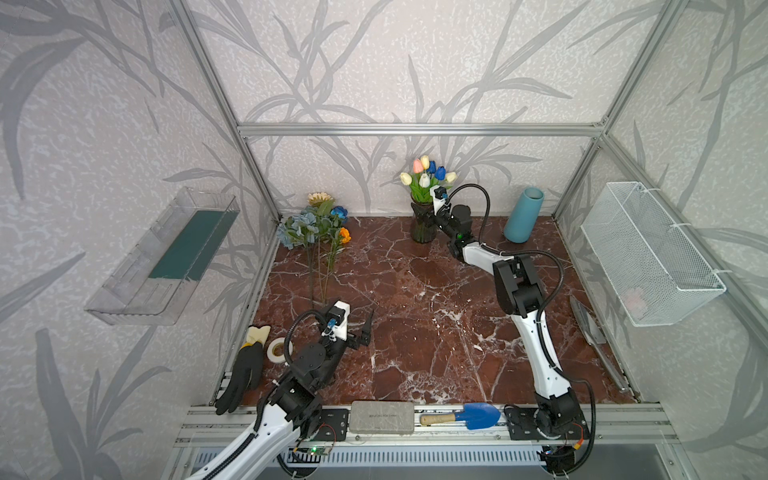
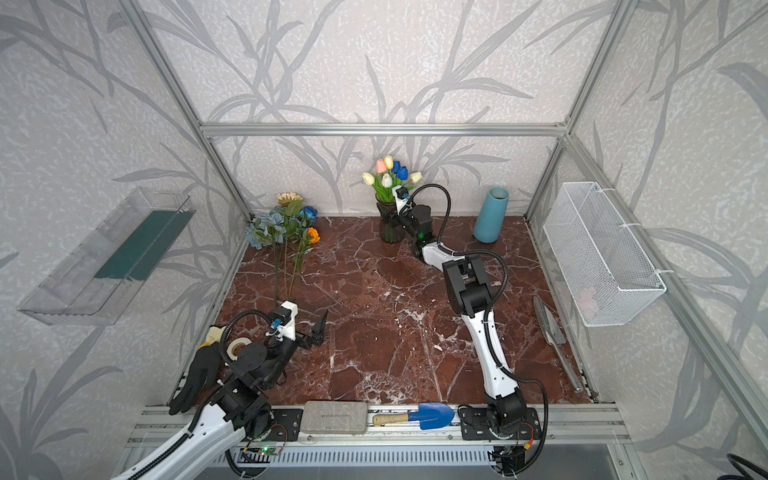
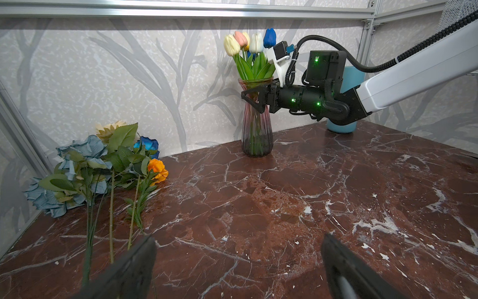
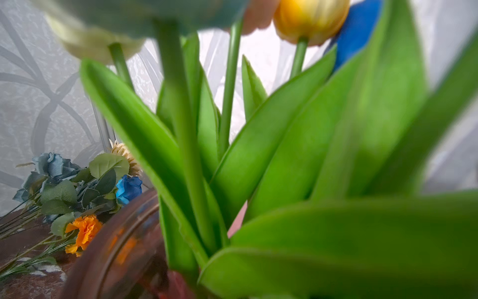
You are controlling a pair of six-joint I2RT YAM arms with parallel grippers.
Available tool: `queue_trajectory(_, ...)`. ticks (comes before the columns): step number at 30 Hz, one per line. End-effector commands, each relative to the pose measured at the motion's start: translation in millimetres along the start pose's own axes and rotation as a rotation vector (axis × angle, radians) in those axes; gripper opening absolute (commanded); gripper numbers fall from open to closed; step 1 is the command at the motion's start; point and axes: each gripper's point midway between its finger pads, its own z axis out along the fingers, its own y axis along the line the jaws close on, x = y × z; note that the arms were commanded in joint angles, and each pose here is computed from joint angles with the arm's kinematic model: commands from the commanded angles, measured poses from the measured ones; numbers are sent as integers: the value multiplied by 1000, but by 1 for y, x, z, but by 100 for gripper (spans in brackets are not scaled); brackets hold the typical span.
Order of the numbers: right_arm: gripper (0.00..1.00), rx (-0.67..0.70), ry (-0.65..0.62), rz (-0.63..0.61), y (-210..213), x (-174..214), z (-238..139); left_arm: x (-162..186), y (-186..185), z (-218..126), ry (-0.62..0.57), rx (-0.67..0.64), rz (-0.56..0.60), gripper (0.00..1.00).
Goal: Arrange the flowers into the vase
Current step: 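Open the right gripper and draw it back from the pink vase, then move the right gripper to the teal vase and close on it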
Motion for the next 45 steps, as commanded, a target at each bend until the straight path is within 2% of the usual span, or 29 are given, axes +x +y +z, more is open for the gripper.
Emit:
queue_trajectory(1, 95, -23, -151, -55, 3, -58, -2, -6, -2, 0, -25, 10, 2, 100)
queue_trajectory(4, 99, -6, -174, -62, 4, -64, -14, -5, -2, 0, -22, 11, 2, 100)
queue_trajectory(15, 99, 22, -161, -65, 8, -46, -65, -17, -2, 1, -24, 10, 18, 99)
queue_trajectory(20, 100, 72, -206, -46, 23, -69, -128, -51, -8, 1, -96, 52, -20, 100)
queue_trajectory(23, 97, 142, -152, -21, 24, -70, -167, -75, -5, 3, -178, 44, -88, 100)
queue_trajectory(26, 93, 221, -83, -29, 21, -73, -206, -85, -13, 16, -186, 73, -103, 99)
queue_trajectory(29, 92, 333, 27, -17, -1, -72, -233, -88, -24, 36, -153, 107, -86, 99)
queue_trajectory(33, 87, 422, 151, 135, -48, -74, -262, -91, -33, 71, -131, 109, -87, 100)
queue_trajectory(38, 86, 628, 351, 56, -91, -77, -298, -91, -52, 111, -147, 159, -107, 100)
queue_trajectory(41, 86, 689, 377, 124, -123, -80, -319, -87, -66, 127, -133, 212, -98, 100)
queue_trajectory(45, 91, 756, 403, 183, -156, -79, -338, -78, -70, 142, -100, 211, -91, 100)
